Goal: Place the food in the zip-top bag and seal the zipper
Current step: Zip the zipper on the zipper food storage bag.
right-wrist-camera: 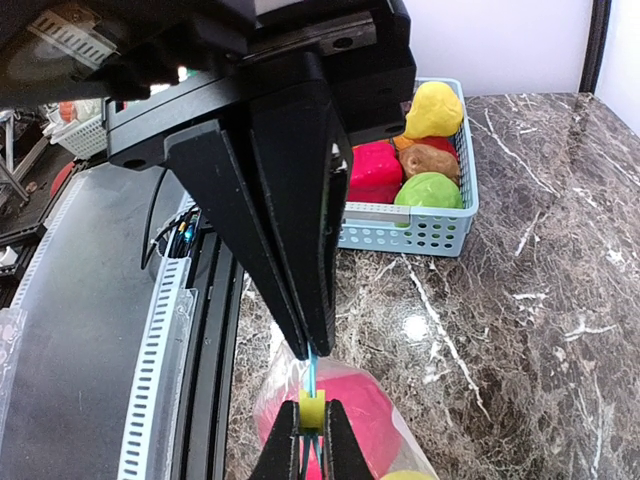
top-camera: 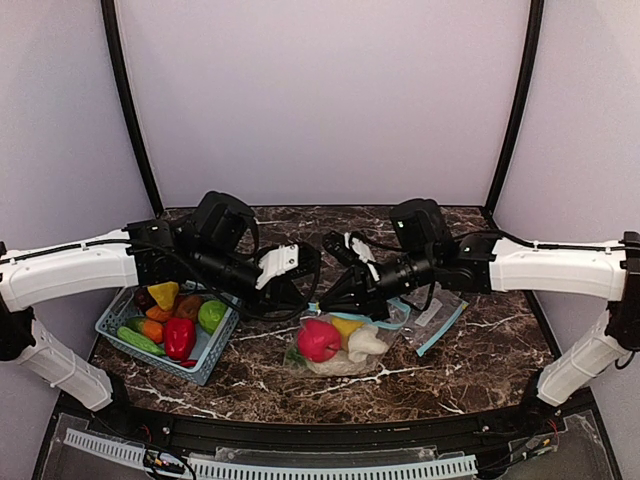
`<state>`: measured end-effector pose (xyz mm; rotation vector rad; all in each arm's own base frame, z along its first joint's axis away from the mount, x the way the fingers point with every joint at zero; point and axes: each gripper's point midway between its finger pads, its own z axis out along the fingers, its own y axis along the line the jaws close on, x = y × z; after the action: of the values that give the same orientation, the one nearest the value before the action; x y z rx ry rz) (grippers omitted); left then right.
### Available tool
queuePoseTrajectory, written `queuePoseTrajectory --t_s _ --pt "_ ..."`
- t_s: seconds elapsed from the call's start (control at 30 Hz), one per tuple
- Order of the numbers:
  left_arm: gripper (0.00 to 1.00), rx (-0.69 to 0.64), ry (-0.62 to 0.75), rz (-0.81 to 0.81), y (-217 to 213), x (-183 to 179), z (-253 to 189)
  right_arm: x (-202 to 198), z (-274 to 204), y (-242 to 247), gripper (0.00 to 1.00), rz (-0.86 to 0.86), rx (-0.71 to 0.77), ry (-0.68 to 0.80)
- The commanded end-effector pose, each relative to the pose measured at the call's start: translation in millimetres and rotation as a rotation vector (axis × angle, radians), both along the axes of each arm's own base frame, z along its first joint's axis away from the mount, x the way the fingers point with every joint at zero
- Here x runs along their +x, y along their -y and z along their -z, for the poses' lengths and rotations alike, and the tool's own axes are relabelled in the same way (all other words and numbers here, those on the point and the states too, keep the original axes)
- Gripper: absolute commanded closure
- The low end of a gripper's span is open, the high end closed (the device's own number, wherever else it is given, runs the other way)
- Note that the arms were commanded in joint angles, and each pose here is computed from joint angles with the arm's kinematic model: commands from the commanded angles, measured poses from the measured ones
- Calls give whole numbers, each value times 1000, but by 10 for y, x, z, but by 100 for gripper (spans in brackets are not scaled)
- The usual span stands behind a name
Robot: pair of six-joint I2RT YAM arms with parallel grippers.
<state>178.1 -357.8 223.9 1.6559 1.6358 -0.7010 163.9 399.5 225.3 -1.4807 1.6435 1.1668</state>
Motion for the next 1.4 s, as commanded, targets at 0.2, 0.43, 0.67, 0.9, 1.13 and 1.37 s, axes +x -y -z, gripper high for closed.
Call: queuePoseTrajectory --t_s 0.2,0.43,0.67,0.9,1.13,1.37 --pt "99 11 16 -54 -196 91 -75 22 126 130 96 67 -56 -4" --pt "99 16 22 -72 -233 135 -79 66 183 167 96 103 -77 4" --pt "99 13 32 -96 -280 196 -105 118 199 208 96 148 -89 11" --pt "99 22 48 -119 -327 246 -110 154 233 259 96 185 -102 10" --pt "99 30 56 -146 -367 312 -104 191 254 309 96 220 -111 12" --pt "99 47 70 -186 -414 403 -82 211 280 351 96 243 -121 7"
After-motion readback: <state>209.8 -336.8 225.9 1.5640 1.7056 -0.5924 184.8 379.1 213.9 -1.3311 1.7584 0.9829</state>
